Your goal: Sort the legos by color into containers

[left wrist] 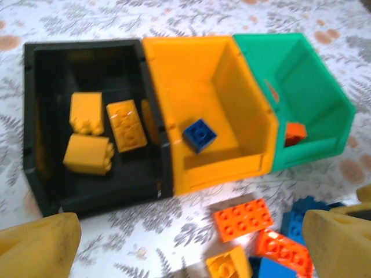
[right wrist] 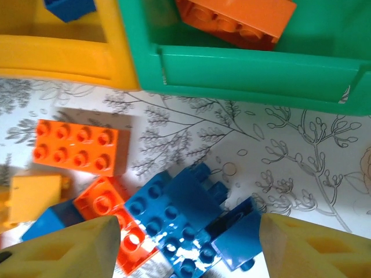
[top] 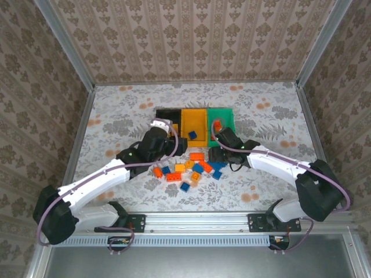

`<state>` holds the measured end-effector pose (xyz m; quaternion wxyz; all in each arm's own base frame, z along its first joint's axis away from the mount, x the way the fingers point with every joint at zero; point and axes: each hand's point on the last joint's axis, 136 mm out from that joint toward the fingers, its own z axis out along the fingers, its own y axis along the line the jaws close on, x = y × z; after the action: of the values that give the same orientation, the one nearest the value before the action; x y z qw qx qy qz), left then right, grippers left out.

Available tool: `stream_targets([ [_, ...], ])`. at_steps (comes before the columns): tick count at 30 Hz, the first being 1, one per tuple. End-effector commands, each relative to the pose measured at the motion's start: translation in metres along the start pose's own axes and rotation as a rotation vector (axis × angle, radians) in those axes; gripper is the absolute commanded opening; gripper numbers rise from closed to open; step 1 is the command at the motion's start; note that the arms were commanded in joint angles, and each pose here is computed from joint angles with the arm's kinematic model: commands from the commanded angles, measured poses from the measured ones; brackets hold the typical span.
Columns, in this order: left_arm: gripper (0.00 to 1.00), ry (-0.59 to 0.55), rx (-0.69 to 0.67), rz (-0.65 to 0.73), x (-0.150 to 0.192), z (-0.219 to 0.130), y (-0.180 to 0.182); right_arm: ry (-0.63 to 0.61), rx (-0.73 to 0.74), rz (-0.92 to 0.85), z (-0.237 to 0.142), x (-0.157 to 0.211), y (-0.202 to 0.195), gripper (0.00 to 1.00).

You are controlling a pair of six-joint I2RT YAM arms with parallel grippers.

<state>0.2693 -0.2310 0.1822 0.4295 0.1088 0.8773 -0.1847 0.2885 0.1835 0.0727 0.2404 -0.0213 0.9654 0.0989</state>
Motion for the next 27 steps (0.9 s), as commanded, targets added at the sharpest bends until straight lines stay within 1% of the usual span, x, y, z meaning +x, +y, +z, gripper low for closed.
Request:
stream_targets([
  [1,1.0,0.0,-0.055,-0.038,0.011,-0.007,0.017,-0.033,0.035,-0.025,0.005,-0.014,-0.002,0.63],
  [7,1.0,0.019,-0.078,-0.08,0.028,-0.013,0.033,0.014,0.061,-0.062,0.024,-0.015,-0.001,0.53],
  [12,1.0,0.022,-0.095,-0.108,0.035,-0.015,0.044,0.06,0.059,-0.071,0.036,-0.006,0.001,0.51],
  [19,1.0,0.021,-0.106,-0.129,0.038,-0.017,0.052,0.112,0.11,-0.072,0.04,0.01,-0.013,0.39],
  [24,1.0,0.02,-0.104,-0.13,0.037,-0.018,0.052,0.091,0.131,-0.052,0.034,0.013,-0.023,0.27],
  [27,1.0,0.019,-0.109,-0.132,0.038,-0.017,0.053,0.063,0.134,-0.045,0.024,0.008,-0.026,0.23],
])
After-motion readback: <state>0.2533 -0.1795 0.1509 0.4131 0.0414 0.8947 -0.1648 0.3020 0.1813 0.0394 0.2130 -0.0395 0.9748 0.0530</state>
